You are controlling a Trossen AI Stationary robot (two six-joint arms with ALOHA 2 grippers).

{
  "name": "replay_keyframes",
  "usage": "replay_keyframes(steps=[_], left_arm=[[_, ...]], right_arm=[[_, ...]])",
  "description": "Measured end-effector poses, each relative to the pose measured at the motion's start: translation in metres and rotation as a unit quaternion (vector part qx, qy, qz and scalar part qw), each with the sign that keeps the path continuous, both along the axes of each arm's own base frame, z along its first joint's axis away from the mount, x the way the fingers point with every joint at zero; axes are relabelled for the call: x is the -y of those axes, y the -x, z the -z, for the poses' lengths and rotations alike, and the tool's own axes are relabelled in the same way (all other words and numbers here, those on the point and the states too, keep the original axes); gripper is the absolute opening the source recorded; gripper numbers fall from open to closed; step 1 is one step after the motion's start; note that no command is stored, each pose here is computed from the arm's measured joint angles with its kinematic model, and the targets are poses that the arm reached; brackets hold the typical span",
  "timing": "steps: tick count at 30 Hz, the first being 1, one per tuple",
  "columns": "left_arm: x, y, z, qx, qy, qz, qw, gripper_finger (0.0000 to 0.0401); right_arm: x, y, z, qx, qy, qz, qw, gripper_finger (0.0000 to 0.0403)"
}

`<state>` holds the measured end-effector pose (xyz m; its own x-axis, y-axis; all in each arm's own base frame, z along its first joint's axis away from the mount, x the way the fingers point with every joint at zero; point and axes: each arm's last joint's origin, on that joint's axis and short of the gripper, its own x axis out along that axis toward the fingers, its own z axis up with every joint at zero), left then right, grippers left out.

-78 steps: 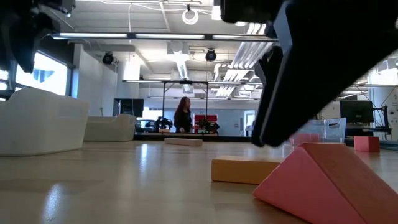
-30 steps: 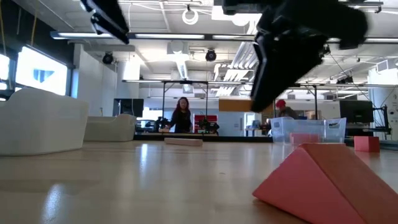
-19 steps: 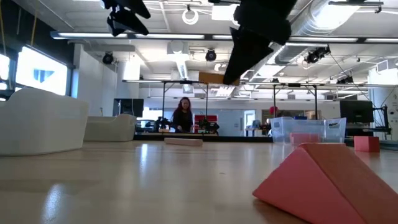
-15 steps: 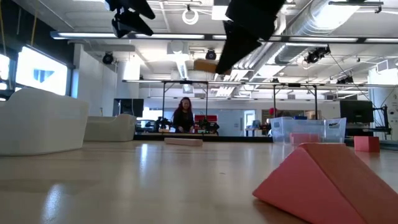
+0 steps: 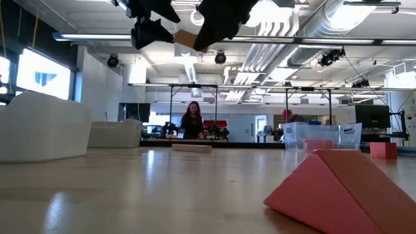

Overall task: Sort & place blocks by color
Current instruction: Put the yellow block into the gray bin

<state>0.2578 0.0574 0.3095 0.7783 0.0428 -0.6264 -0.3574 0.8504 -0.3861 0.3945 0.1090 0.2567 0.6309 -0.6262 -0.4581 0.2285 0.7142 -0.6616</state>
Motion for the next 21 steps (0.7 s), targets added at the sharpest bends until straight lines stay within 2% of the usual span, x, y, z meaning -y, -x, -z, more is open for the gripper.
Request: replay_keyframes(steps=[11, 15, 21], left_arm=[[-0.002, -0.019, 0.02, -0.026, 0.01, 0.005, 1.0, 0.0209], [-0.004, -0.024, 0.022, -0.016, -0.001, 0.012, 1.0, 0.0209], [-0.004, -0.026, 0.022, -0.014, -0.011, 0.024, 1.0, 0.0185]], right_arm=[[0.013, -0.005, -0.003, 0.003, 0.023, 0.015, 1.0, 0.0098], [0.013, -0.006, -0.004, 0.003, 0.035, 0.015, 0.999, 0.0098], [0.013, -0.006, -0.003, 0.008, 0.027, 0.017, 0.999, 0.0098]])
